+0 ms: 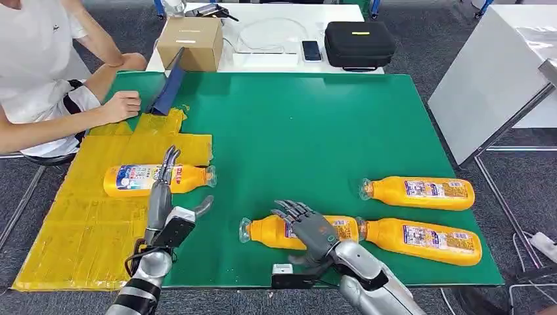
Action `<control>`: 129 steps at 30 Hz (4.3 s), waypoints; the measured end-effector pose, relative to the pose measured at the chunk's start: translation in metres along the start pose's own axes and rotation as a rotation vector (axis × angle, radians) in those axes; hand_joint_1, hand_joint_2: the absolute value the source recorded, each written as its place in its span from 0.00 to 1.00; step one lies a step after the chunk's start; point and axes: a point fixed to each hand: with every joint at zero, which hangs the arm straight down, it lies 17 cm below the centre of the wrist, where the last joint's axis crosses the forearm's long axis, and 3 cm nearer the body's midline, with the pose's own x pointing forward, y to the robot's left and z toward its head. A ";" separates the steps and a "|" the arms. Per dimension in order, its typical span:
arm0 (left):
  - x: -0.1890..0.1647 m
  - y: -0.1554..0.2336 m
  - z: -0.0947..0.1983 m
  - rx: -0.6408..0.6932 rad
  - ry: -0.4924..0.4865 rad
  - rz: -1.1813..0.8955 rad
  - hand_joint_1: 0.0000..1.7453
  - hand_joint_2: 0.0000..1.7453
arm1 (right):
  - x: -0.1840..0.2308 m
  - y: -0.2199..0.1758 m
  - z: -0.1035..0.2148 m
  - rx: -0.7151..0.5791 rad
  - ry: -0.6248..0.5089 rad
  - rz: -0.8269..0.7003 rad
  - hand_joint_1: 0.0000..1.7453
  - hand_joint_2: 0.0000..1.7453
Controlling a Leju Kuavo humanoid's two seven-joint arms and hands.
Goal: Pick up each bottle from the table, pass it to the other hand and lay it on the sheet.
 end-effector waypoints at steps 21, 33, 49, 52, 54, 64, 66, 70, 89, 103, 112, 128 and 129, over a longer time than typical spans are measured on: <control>0.010 0.004 0.004 0.014 0.008 0.030 0.00 1.00 | -0.047 -0.009 0.020 -0.049 0.200 0.159 0.00 1.00; 0.013 0.006 0.005 0.017 0.009 0.035 0.00 1.00 | -0.060 -0.016 0.024 -0.069 0.258 0.199 0.00 1.00; 0.022 0.009 0.000 0.032 -0.006 0.046 0.00 1.00 | -0.077 -0.012 0.030 -0.036 0.309 0.219 0.97 1.00; 0.024 0.008 -0.001 0.032 -0.006 0.051 0.00 1.00 | -0.082 -0.013 0.029 -0.033 0.319 0.223 0.93 1.00; 0.024 0.007 -0.001 0.027 -0.002 0.059 0.00 1.00 | -0.087 -0.015 0.029 -0.038 0.339 0.237 0.95 1.00; 0.034 0.001 -0.003 0.008 -0.017 0.094 0.00 1.00 | -0.090 -0.020 0.024 -0.058 0.352 0.235 1.00 1.00; 0.038 0.000 -0.004 0.005 -0.026 0.104 0.00 1.00 | -0.086 -0.024 0.021 -0.083 0.340 0.212 1.00 1.00; 0.043 -0.001 -0.004 0.003 -0.034 0.110 0.00 1.00 | -0.082 -0.025 0.018 -0.090 0.338 0.196 1.00 1.00; 0.081 -0.049 0.003 -0.185 -0.039 0.336 0.00 1.00 | -0.019 -0.154 0.026 -0.705 0.210 -0.123 1.00 1.00; 0.106 -0.082 0.012 -0.320 -0.016 0.517 0.00 1.00 | -0.006 -0.195 0.051 -0.901 0.181 -0.255 1.00 1.00; 0.110 -0.101 0.015 -0.414 0.027 0.674 0.00 1.00 | 0.005 -0.193 0.047 -0.900 0.119 -0.415 1.00 1.00; 0.139 -0.105 0.006 -0.449 -0.004 0.795 0.00 1.00 | 0.043 -0.148 0.011 -0.747 0.046 -0.476 1.00 1.00; 0.140 -0.104 0.003 -0.445 -0.002 0.810 0.00 1.00 | 0.049 -0.143 0.007 -0.733 0.034 -0.460 1.00 1.00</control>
